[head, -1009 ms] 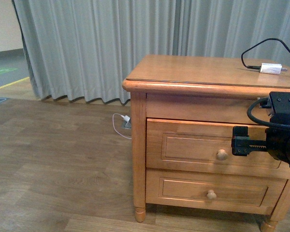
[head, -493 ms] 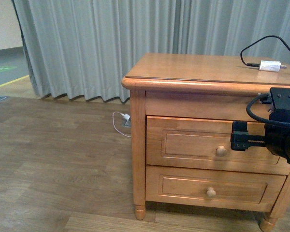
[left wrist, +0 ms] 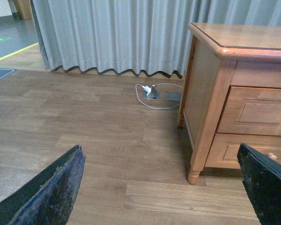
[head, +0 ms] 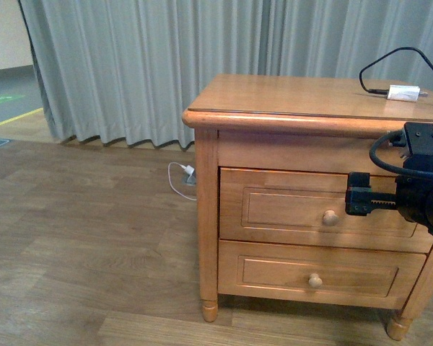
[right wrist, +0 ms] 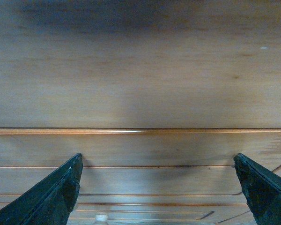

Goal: Place pink marker in drawer with both arms

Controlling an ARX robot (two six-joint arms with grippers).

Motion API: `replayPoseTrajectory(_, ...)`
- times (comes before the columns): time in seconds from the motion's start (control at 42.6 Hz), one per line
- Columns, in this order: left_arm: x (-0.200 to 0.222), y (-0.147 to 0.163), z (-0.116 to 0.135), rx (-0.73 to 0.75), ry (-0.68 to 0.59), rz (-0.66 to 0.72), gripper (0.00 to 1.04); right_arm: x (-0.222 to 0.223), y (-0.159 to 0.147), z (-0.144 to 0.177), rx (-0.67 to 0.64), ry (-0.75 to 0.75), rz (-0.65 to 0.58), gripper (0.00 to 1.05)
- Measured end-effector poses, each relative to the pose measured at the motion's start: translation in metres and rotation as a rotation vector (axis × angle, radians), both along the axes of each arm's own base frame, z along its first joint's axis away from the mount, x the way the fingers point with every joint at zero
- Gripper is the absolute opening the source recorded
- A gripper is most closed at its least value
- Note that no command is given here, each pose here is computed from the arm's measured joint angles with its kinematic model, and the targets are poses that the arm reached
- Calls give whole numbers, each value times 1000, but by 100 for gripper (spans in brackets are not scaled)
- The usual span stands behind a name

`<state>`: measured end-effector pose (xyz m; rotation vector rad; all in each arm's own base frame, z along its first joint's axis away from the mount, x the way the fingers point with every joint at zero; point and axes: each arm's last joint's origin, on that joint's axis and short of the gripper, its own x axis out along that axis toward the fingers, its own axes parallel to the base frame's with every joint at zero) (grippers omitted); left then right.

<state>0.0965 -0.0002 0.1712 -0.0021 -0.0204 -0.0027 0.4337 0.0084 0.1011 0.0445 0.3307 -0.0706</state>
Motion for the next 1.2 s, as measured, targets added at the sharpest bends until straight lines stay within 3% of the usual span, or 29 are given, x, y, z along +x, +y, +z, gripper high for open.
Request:
replayPoseTrajectory(0.282, 0, 0, 0, 0, 0, 0, 99, -16, 3, 17, -16, -5, 32, 96)
replayPoseTrajectory(0.587, 0, 0, 0, 0, 0, 0, 99, -97, 7, 78, -31, 57, 47, 96)
replayPoseTrajectory(0.845, 0, 0, 0, 0, 0, 0, 99, -176, 9, 148, 14, -9, 52, 96)
replayPoseTrajectory(1.033, 0, 0, 0, 0, 0, 0, 99, -226, 8, 178, 45, -5, -18, 96)
replayPoseTrajectory(1.197, 0, 0, 0, 0, 0, 0, 99, -228, 7, 183, 63, -23, -29, 96)
